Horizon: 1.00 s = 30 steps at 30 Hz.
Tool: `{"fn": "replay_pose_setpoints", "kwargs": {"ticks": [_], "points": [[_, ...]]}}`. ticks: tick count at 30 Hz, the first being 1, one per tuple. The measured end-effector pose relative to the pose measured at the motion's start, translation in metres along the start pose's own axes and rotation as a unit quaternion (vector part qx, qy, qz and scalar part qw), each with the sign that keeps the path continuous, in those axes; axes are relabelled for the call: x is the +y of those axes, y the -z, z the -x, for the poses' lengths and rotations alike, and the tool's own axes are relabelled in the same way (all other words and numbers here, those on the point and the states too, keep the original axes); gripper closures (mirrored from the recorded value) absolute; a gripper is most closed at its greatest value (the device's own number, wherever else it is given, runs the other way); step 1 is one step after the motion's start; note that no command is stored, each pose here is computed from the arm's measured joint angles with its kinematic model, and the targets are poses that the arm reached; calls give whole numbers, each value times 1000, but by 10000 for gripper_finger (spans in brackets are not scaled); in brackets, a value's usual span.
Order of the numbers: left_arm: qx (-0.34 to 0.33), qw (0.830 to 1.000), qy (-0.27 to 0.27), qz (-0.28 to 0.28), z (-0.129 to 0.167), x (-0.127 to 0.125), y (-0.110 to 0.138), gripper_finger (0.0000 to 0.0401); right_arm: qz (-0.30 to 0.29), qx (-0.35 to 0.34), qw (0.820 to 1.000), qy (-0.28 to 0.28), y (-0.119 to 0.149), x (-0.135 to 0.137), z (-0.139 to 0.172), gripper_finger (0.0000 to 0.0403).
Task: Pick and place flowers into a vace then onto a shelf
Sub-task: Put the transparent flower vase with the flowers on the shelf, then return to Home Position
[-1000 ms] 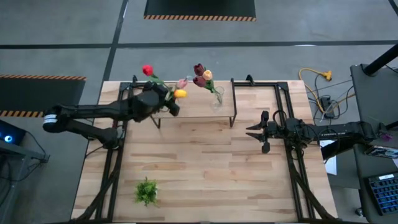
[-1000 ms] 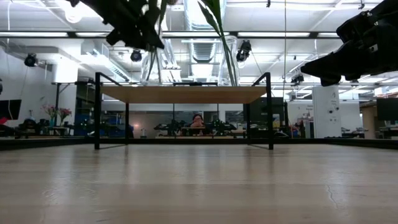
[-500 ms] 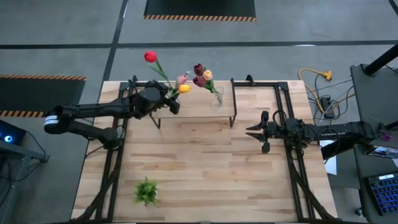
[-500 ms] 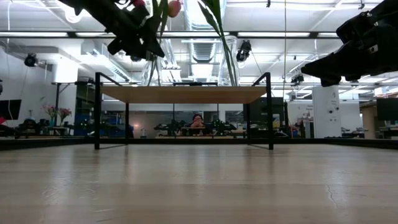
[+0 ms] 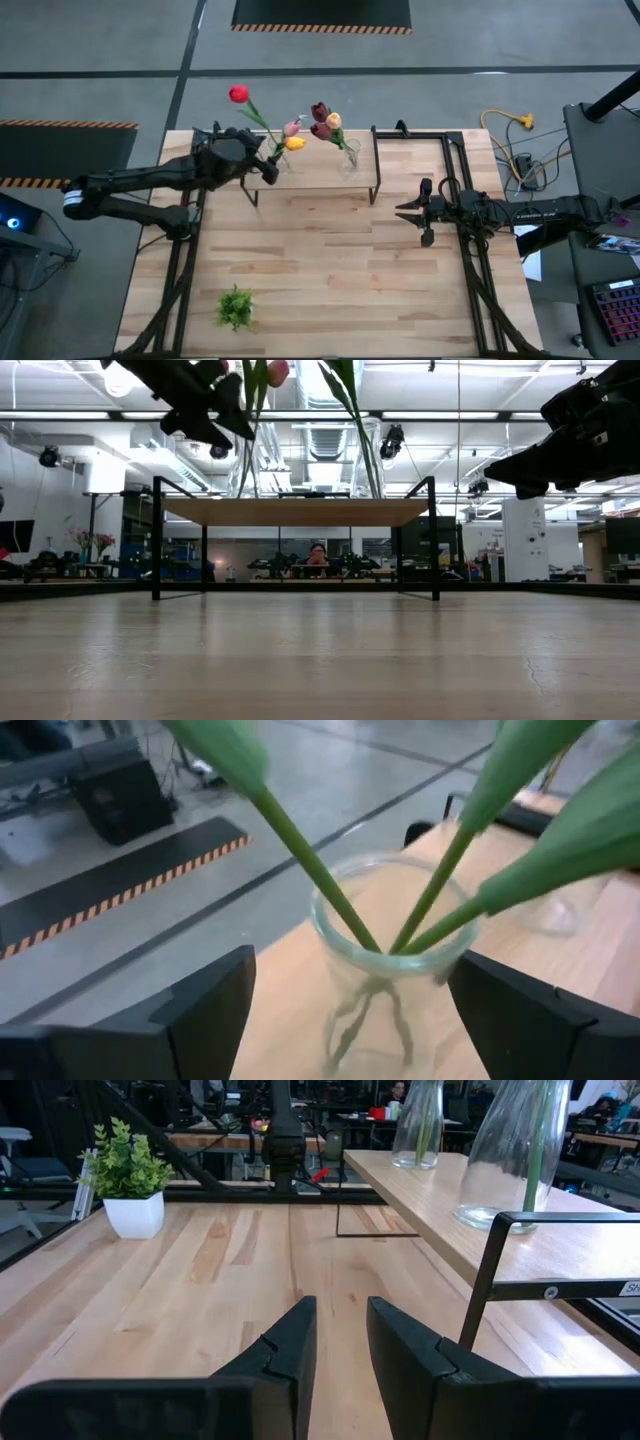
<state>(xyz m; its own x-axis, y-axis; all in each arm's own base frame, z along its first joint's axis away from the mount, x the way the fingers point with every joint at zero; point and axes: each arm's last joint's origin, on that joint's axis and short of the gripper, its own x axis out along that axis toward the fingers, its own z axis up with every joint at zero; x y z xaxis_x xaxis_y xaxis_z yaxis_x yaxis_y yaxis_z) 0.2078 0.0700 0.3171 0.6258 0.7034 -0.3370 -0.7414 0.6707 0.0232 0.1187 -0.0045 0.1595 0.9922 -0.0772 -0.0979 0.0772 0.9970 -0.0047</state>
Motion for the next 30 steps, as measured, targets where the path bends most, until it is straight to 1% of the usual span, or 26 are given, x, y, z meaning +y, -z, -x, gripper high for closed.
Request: {"fn": "replay_pose_setpoints", "kwargs": {"ticks": [3, 5, 7, 9, 11, 12, 15, 17, 20, 22, 25, 30], "points": [[-11, 999, 33, 6, 12, 6, -1, 91, 0, 0, 1000, 0, 0, 0, 0, 318], [-14, 997, 75, 10, 20, 8, 1, 91, 0, 0, 1000, 0, 0, 0, 0, 317], [-10, 991, 131, 10, 27, 8, 7, 93, 0, 0, 1000, 0, 0, 0, 0, 316], [-7, 982, 187, 4, 32, 6, 17, 98, -3, 0, 1000, 0, 0, 0, 0, 318], [-17, 971, 236, -16, 36, 2, 31, 107, -6, 0, 1000, 0, 0, 0, 0, 321], [-26, 967, 253, -25, 38, 0, 40, 112, -6, 0, 1000, 0, 0, 0, 0, 323], [-72, 955, 285, -22, 41, 0, 60, 135, -5, 0, 1000, 0, 0, 0, 0, 328], [-102, 939, 327, -24, 43, -1, 78, 154, -6, 0, 1000, 0, 0, 0, 0, 331], [-140, 903, 406, -25, 47, -3, 106, 191, -8, 0, 1000, 0, 0, 0, 0, 334], [-161, 891, 424, -20, 50, -2, 120, 219, -9, 0, 1000, 0, 0, 0, 0, 334], [-162, 891, 424, -18, 54, 0, 138, 265, -9, 0, 1000, 0, 0, 0, 0, 333], [-172, 885, 433, -17, 59, 6, 157, 352, -11, -1, 1000, -4, 0, 0, 0, 328]]}}
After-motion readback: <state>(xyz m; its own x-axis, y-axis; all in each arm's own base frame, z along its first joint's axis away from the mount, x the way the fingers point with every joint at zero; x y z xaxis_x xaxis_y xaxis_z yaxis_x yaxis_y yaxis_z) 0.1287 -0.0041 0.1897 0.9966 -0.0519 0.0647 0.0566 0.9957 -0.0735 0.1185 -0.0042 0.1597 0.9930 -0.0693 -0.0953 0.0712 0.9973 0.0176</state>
